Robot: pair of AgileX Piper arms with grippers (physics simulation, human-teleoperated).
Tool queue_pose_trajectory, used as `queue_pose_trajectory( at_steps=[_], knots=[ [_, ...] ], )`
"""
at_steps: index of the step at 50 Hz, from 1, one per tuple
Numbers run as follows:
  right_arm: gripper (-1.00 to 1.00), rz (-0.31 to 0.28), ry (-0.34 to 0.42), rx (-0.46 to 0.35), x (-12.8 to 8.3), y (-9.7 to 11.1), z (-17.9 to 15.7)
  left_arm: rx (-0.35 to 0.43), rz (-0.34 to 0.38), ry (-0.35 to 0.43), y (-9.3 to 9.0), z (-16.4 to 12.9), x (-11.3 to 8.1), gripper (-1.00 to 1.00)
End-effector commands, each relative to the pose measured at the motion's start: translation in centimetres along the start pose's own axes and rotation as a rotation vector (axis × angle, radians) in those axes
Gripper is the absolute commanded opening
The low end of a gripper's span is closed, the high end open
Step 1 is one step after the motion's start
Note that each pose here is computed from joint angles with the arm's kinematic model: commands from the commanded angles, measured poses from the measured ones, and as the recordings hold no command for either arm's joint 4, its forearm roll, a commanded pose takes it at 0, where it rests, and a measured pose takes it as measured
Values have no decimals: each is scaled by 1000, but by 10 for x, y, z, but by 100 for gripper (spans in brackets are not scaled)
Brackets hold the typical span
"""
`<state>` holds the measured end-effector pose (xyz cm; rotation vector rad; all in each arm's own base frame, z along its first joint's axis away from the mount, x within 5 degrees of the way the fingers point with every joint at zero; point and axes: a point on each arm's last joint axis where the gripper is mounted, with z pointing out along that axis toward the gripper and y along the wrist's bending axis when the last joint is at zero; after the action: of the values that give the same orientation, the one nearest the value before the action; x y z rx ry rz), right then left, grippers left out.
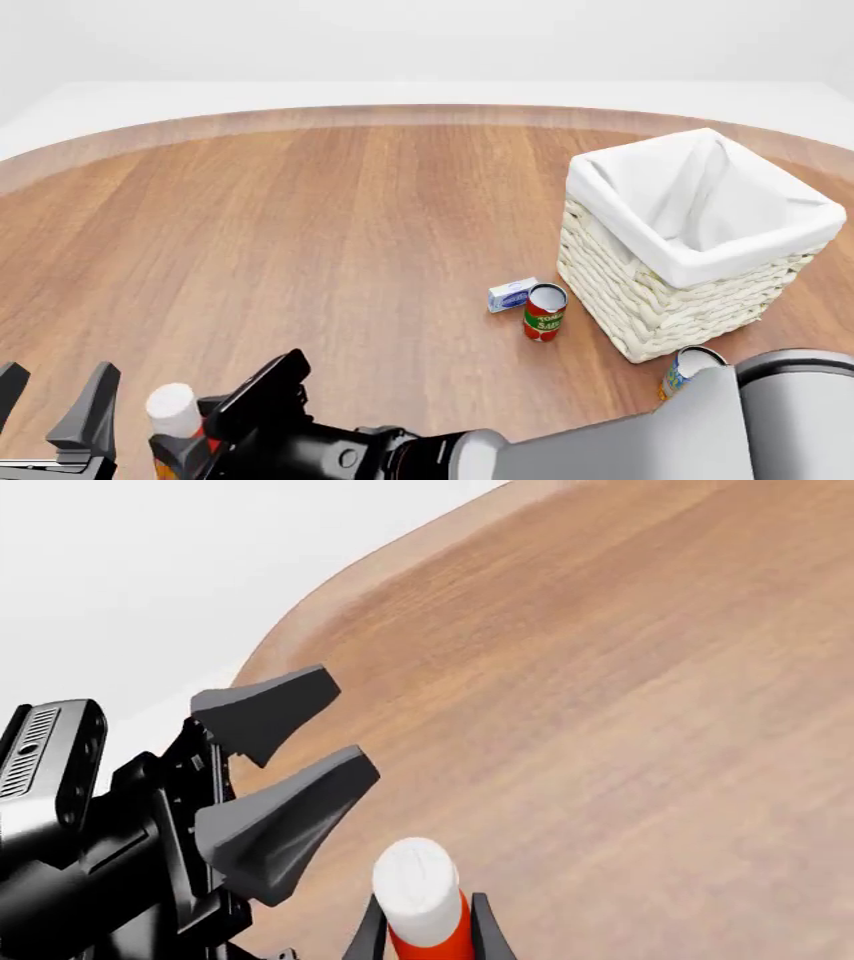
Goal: Pick up the ketchup, and put it in the basket.
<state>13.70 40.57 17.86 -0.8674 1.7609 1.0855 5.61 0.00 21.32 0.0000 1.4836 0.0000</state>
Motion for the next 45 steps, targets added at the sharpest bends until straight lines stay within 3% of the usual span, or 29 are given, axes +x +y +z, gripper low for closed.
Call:
queue_pose_trajectory(
  at_steps=[1, 15, 26, 45],
  knots=[
    [-100, 23, -42, 33, -18, -15, -4, 0, 0, 0, 0, 0, 0, 100],
    [-100, 27, -107, 90, -44, -39, -16, 0, 0, 0, 0, 0, 0, 100],
    [-100, -2, -205, 157, -80, -66, -40, 0, 0, 0, 0, 0, 0, 100],
    [-100, -37, -330, 256, -114, -98, -85, 0, 0, 0, 0, 0, 0, 100]
  ],
)
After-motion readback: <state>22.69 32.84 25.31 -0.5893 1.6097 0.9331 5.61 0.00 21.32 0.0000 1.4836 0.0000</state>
